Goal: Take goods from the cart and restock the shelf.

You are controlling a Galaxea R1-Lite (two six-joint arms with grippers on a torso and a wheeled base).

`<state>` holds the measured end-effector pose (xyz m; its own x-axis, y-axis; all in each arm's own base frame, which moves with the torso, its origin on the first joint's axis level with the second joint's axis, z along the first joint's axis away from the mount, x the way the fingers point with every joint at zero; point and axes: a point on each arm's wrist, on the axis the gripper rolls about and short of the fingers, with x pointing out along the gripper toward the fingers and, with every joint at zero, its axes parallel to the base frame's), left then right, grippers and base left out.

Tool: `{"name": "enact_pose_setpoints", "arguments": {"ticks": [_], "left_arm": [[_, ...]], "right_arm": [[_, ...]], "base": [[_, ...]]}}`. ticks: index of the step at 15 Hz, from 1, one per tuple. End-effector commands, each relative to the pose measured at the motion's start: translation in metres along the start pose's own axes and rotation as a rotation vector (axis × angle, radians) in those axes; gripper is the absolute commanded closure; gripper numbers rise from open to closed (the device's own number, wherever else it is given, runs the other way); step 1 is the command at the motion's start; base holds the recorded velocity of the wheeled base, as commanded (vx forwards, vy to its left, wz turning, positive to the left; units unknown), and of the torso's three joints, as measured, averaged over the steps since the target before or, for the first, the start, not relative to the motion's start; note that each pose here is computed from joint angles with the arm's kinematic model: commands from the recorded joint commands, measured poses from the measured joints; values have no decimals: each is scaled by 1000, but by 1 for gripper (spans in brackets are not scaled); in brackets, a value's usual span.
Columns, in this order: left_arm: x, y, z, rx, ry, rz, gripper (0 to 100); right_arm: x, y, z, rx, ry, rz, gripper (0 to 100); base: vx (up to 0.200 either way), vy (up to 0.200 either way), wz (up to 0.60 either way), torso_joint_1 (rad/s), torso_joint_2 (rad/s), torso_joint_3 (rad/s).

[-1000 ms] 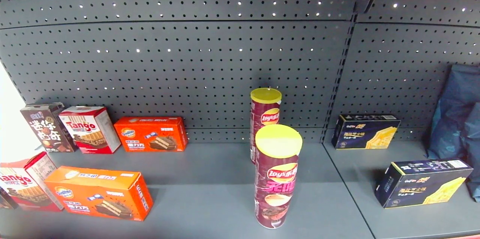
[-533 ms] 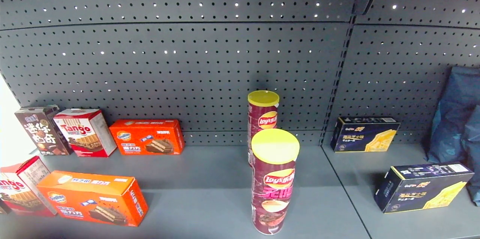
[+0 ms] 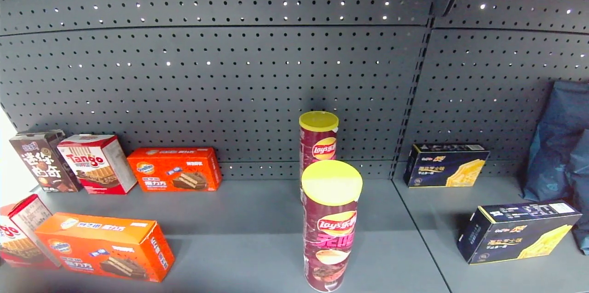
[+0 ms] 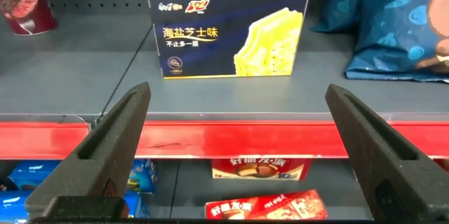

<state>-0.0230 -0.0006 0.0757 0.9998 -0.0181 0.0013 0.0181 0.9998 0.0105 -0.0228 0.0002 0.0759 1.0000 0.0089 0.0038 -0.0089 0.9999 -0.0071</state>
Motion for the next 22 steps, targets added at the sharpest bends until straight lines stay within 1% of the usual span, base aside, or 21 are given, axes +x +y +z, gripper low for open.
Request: {"name": "enact_pose_setpoints", "arguments": {"ticks": [1,4,6,12,13,22], "left_arm": [[0,0,0,-1,1,3,0],[0,0,0,0,1,4,0],[0,0,0,-1,1,4,0],[0,0,0,-4,1,6,0],[0,0,0,-4,1,6,0],[0,0,0,-3,1,1,0]], "right_arm": [[0,0,0,-1,-1,0,0],[0,0,0,-1,-1,0,0],[0,0,0,-1,-1,0,0],[0,0,0,1,-1,0,0],[0,0,0,1,-1,0,0],[0,0,0,1,-1,0,0]], "base": [[0,0,0,0,0,0],[0,0,0,0,0,0],[0,-200,0,5,2,7],[0,0,0,0,0,0],[-200,0,0,2,2,2],[0,0,0,0,0,0]]}}
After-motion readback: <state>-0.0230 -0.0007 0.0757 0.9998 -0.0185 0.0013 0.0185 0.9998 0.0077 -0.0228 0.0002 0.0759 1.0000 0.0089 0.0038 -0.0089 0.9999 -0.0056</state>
